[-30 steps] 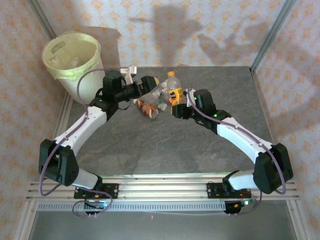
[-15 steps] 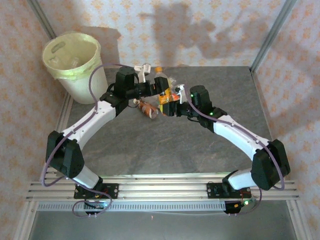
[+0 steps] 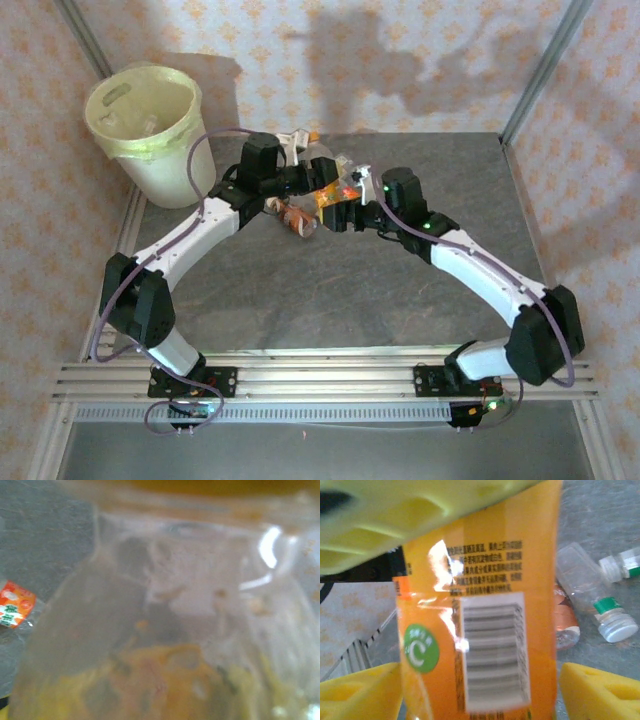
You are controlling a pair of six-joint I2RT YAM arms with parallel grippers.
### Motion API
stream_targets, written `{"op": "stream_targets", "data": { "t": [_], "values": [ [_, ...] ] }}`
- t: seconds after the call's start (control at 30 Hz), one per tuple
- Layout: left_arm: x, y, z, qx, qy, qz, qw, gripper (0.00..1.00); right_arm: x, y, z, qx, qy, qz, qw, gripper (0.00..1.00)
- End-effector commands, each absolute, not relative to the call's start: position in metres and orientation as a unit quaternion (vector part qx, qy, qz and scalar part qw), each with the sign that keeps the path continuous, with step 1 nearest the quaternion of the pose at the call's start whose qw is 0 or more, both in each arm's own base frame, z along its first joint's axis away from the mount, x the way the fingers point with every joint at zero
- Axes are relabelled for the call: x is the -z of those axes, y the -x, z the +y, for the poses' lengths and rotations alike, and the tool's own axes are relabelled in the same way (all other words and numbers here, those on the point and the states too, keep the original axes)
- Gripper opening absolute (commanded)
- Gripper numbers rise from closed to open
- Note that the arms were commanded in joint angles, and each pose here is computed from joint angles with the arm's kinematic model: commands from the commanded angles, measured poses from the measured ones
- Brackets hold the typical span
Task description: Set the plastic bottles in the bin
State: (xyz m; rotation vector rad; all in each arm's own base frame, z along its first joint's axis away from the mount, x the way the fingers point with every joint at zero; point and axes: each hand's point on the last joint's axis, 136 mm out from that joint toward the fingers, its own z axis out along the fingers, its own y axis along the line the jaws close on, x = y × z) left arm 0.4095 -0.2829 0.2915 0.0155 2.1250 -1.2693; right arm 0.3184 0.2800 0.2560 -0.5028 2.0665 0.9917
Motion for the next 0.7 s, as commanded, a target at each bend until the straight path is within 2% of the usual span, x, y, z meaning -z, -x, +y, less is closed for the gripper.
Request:
{"op": "stream_targets", "data": {
  "t": [0.0,0.1,0.33,0.47,0.67],
  "values": [
    [-0.301,-0.411,-0.271,0.468,0.013,0.812,0.348,0.58,-0.282,-0.322,0.255,-0.341,0.186,0.793,0.469,0.99],
    [-0.305,-0.413,-0.263,0.458,0.023,0.811,0.363,0.56,-0.286,-0.330,0.230,-0.287,0.151,0.799,0.506,0.99],
    [-0.317,-0.408,-0.230,0.400,0.045,0.819,0.408,0.56,-0.301,-0.347,0.143,-0.200,-0.028,0.776,0.598,0.99],
    [-0.321,-0.402,-0.209,0.367,0.058,0.827,0.423,0.55,-0.292,-0.347,0.107,-0.168,-0.107,0.768,0.608,0.99],
    [-0.329,-0.399,-0.166,0.308,0.088,0.831,0.455,0.55,-0.274,-0.347,0.100,-0.144,-0.115,0.788,0.588,0.99]
  ]
}}
